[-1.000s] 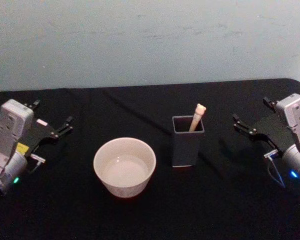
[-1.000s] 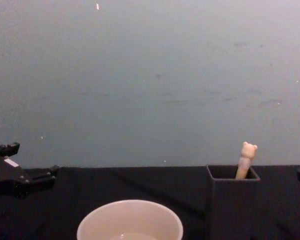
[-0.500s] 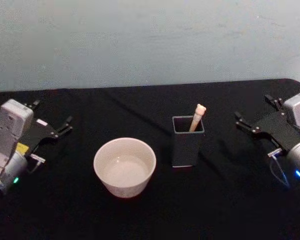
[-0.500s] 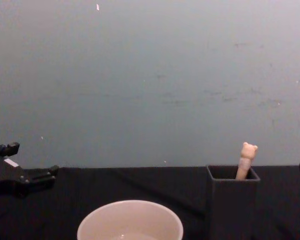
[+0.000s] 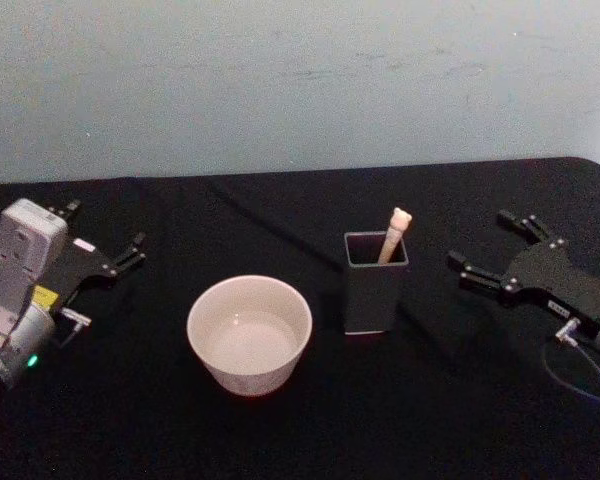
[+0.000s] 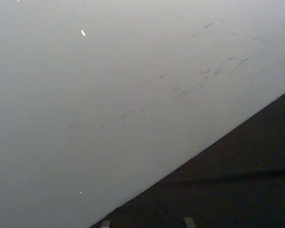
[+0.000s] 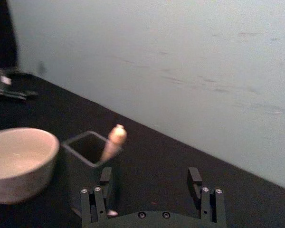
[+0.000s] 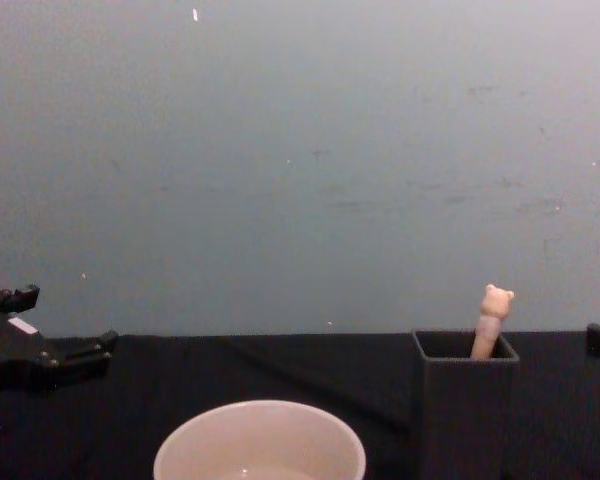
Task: Pick up the stirring spoon with one hand, stir inside the cup, then place it back in its original position.
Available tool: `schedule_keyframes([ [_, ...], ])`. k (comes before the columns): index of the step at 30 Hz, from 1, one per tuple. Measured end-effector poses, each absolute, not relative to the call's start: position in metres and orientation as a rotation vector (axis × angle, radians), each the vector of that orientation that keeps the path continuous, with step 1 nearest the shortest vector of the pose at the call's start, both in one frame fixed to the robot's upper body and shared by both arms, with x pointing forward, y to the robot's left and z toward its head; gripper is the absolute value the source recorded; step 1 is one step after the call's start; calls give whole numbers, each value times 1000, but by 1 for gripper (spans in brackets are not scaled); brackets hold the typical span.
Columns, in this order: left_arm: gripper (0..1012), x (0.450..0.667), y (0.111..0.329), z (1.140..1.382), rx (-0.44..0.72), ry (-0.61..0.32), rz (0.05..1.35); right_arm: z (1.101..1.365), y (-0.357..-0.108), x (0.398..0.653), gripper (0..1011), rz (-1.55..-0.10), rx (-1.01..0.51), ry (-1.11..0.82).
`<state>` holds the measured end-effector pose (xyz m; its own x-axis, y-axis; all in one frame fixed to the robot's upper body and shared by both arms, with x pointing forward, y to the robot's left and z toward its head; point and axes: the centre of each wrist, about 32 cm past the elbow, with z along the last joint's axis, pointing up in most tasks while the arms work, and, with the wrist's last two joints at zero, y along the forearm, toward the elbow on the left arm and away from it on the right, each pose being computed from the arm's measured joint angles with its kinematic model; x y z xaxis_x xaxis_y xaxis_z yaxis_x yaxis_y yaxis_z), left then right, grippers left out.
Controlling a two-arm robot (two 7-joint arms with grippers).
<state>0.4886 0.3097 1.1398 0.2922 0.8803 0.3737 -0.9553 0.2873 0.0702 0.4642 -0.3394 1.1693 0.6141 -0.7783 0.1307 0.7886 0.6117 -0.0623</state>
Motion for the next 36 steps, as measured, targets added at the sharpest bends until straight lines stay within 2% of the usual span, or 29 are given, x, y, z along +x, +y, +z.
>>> schedule_keyframes([
  [12, 1001, 489, 310, 1140, 304, -285, 1248, 1172, -321, 480, 1002, -803, -56, -2],
  [24, 1001, 489, 310, 1140, 304, -285, 1248, 1172, -301, 506, 1002, -790, -60, 48],
  [36, 1001, 489, 310, 1140, 304, -285, 1248, 1169, -293, 518, 1002, -790, -72, 79],
])
